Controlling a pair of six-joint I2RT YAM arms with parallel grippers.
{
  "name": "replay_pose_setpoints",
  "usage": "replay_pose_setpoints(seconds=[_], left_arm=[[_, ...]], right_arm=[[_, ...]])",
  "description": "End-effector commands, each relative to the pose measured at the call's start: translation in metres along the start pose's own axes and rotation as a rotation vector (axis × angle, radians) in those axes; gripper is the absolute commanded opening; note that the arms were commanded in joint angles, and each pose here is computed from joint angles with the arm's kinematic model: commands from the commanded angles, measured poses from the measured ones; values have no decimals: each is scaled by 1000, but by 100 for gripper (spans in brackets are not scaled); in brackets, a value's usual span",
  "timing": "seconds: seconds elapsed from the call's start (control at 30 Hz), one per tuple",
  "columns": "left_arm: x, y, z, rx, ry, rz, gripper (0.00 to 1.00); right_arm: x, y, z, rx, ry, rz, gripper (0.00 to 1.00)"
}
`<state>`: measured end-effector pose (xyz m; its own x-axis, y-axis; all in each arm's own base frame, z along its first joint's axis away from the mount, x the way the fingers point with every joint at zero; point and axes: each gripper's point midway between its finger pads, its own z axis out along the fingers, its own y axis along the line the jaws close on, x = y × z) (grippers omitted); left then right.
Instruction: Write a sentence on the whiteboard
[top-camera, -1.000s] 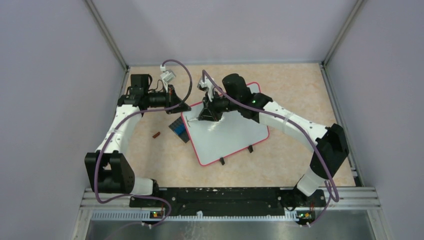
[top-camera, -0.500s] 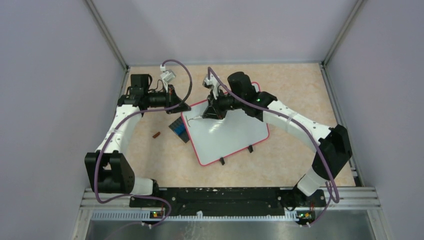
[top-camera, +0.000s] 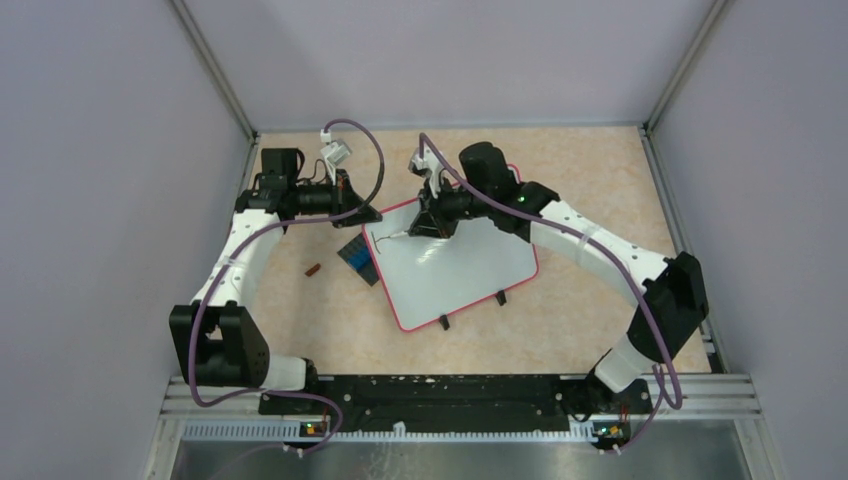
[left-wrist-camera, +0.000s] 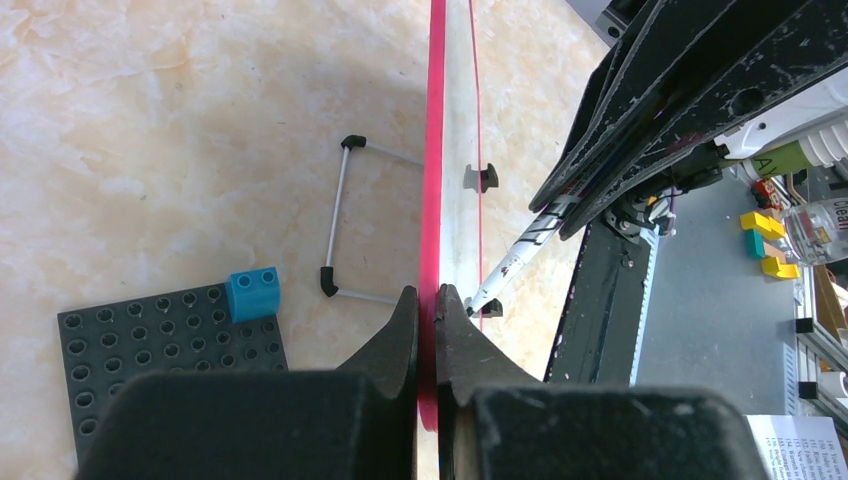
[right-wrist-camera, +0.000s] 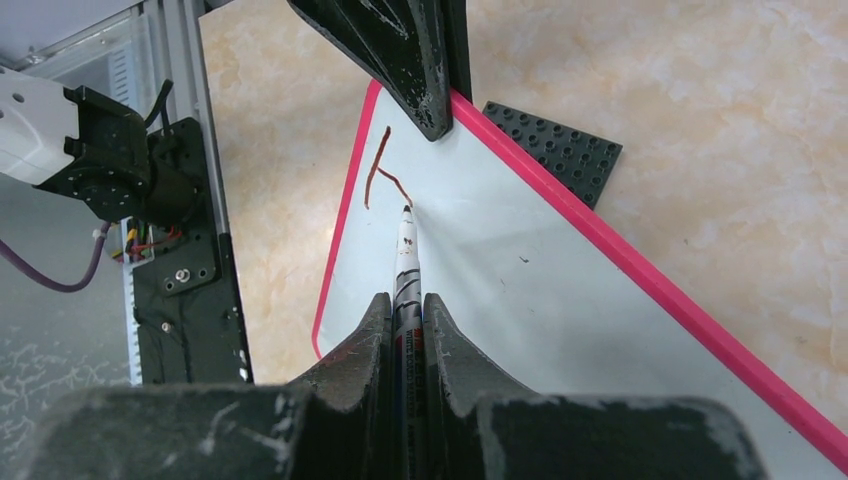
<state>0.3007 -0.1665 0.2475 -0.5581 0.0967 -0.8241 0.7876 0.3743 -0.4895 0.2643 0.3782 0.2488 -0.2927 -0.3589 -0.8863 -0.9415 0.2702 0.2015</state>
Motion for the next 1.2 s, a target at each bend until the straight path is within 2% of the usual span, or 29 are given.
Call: replay_pose_setpoints(seconds=[0.0,0.33,1.17], left_arm=[[3,-6,1,6,6,15,0],[3,-8,0,3,4,23,0],[4,-4,1,-6,6,19,0]], right_arm=[[-51,9,-21,8,-118,-89,0],[-64,-1,-11,23,-126,-91,0],[-22,-7,4,13,-53,-56,0]])
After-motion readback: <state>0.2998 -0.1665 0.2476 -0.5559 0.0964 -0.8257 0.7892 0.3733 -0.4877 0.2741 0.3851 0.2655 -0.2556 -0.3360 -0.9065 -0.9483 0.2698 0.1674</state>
